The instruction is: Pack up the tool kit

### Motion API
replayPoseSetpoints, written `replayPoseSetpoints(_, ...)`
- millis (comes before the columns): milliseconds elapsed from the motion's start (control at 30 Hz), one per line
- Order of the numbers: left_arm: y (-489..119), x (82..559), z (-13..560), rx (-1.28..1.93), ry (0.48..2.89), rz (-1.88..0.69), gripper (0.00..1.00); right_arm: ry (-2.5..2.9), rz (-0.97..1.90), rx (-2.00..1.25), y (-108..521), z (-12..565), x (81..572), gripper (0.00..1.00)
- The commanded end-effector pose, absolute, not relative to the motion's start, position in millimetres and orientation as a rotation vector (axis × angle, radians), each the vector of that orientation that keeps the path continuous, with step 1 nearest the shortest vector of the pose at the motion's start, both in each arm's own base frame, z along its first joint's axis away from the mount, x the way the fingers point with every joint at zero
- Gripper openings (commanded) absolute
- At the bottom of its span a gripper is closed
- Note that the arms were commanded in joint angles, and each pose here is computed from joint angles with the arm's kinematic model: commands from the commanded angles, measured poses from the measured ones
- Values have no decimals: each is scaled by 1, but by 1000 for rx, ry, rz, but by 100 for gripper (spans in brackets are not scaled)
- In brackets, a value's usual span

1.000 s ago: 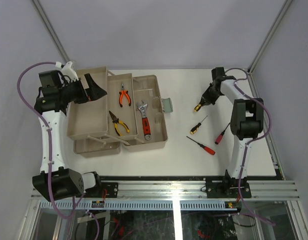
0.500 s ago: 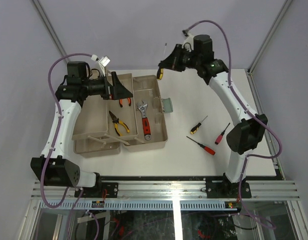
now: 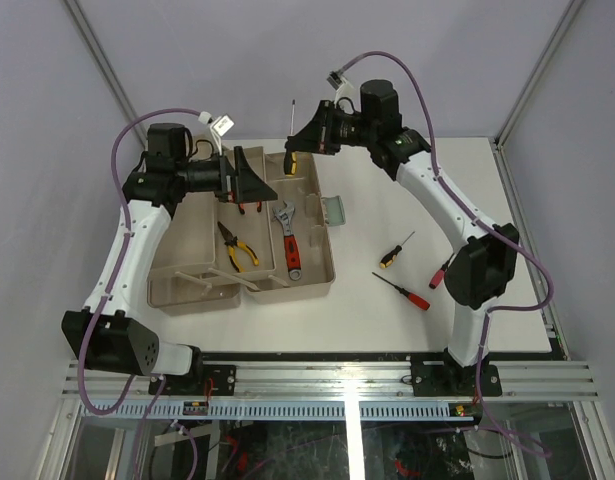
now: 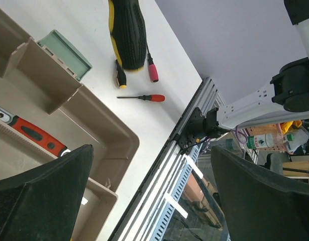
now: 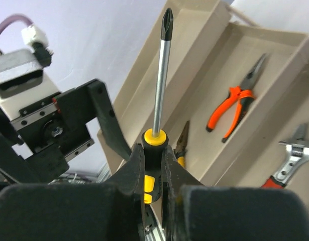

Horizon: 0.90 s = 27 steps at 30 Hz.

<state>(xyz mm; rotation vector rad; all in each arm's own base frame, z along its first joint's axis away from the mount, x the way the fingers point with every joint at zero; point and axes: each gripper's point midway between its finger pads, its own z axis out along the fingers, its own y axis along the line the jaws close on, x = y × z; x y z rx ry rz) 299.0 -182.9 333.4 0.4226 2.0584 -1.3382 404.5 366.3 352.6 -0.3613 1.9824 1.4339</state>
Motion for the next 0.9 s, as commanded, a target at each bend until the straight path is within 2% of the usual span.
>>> replayPoseSetpoints(0,-192,306,346,450,1984,-1367,100,1854,1536,-482,391,384,378,0)
replayPoseSetpoints(333,-201,322,346,399,1956,-1342,100,1825,1578,-516,412,391,361,0)
replayPoseSetpoints(467,-201,327,345,378,1945,-1318,96,1817,1592,-531,415,395,358,0)
replayPoseSetpoints(733,-199,334,347,339,1916,-1287,82,1805,1614,-549,418,400,351,0)
replayPoseSetpoints(867,-199,336,351,328,1904,-1288,65,1807,1624,-548,418,399,349,0)
